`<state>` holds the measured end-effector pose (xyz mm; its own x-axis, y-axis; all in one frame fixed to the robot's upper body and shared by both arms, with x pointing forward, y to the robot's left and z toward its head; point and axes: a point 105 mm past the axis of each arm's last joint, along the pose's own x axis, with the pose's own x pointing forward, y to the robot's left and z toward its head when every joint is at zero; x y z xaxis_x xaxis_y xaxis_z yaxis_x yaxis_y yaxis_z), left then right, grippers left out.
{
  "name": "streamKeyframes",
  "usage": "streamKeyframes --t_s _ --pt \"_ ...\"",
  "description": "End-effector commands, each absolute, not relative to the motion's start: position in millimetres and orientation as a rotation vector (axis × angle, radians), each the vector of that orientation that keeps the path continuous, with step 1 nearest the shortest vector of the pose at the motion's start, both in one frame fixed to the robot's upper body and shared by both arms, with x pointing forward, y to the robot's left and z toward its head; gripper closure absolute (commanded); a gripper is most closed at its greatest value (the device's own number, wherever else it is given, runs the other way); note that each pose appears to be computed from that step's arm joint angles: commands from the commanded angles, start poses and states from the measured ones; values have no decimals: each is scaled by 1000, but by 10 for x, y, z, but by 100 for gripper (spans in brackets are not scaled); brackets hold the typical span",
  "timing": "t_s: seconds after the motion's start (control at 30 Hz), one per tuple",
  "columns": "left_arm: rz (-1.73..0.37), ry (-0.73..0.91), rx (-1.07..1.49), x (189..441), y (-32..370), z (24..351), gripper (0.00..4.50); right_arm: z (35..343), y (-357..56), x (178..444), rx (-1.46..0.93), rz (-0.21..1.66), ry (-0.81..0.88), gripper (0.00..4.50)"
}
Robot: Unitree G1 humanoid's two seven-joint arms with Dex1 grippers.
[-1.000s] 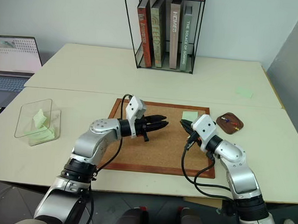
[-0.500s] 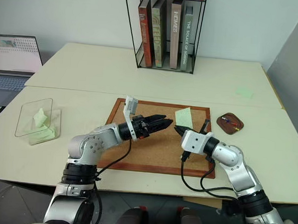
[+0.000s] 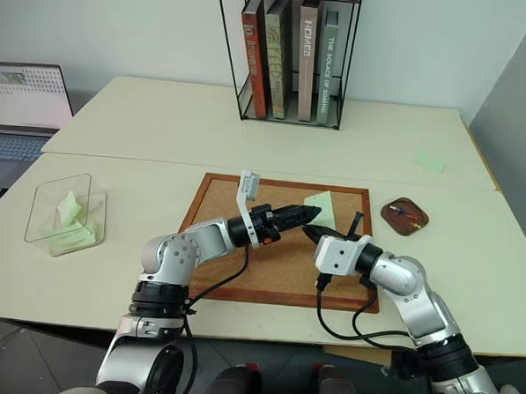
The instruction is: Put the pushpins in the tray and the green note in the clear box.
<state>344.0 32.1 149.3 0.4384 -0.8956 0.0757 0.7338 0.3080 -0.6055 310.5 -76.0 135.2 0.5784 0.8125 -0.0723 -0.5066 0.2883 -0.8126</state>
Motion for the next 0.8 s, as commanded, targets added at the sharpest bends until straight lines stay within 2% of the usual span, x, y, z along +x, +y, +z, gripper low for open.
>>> streamKeyframes --t_s 0.03,0.7,0.8 --pt "-1120 256 -631 3464 288 1604 69 1491 -698 3064 -911 911 -459 450" --pt "-1180 235 -596 3404 230 1589 441 1519 -670 3036 -912 934 -473 450" --pt "-1181 238 -576 3401 226 1562 449 1517 -666 3033 -913 936 -475 450"
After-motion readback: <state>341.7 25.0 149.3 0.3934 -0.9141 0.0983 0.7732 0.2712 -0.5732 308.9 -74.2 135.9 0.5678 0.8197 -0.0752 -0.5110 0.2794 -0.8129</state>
